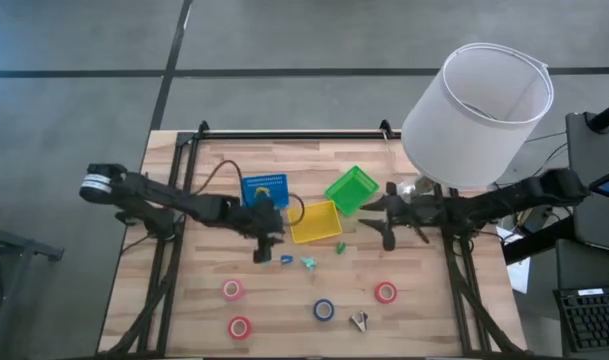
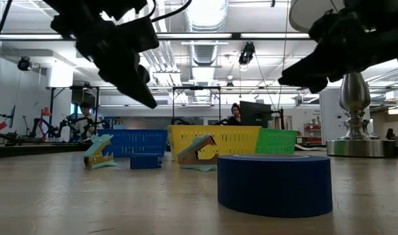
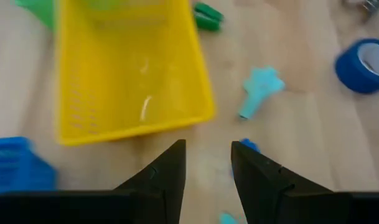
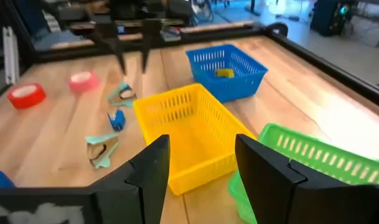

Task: Pick and place Stapler, Stapler remover, tape
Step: Put the blue stapler into the blue bin

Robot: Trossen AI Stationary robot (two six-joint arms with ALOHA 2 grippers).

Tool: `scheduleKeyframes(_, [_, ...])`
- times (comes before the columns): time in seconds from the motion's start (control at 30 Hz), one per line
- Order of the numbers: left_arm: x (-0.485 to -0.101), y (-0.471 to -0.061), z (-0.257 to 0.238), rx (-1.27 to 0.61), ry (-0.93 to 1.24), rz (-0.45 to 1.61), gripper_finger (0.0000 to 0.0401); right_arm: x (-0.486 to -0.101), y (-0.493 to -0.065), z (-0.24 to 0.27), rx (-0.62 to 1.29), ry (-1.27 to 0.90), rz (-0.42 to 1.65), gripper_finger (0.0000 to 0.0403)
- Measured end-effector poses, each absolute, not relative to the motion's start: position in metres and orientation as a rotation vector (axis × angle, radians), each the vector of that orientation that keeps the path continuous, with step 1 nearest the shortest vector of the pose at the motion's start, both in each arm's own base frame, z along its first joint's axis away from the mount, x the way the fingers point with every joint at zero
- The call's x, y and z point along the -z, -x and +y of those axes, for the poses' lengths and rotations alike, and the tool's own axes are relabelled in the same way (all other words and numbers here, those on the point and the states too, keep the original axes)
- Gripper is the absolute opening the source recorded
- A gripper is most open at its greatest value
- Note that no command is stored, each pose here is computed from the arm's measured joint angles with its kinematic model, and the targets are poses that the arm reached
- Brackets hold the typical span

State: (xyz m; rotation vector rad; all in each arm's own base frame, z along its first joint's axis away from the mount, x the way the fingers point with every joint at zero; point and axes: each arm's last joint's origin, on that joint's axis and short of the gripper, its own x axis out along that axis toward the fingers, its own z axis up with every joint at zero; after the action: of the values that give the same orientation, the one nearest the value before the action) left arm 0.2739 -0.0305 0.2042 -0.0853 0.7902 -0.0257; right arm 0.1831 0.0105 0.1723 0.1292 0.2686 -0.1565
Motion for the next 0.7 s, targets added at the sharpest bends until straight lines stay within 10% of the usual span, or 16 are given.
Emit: scheduleKeyframes(0.7, [-0.146,-0.299,-0.070,0.066,0.165,0.882,0.0194,-0.162,-0.258,0.017,0.141,0.090,0.741,0.0180])
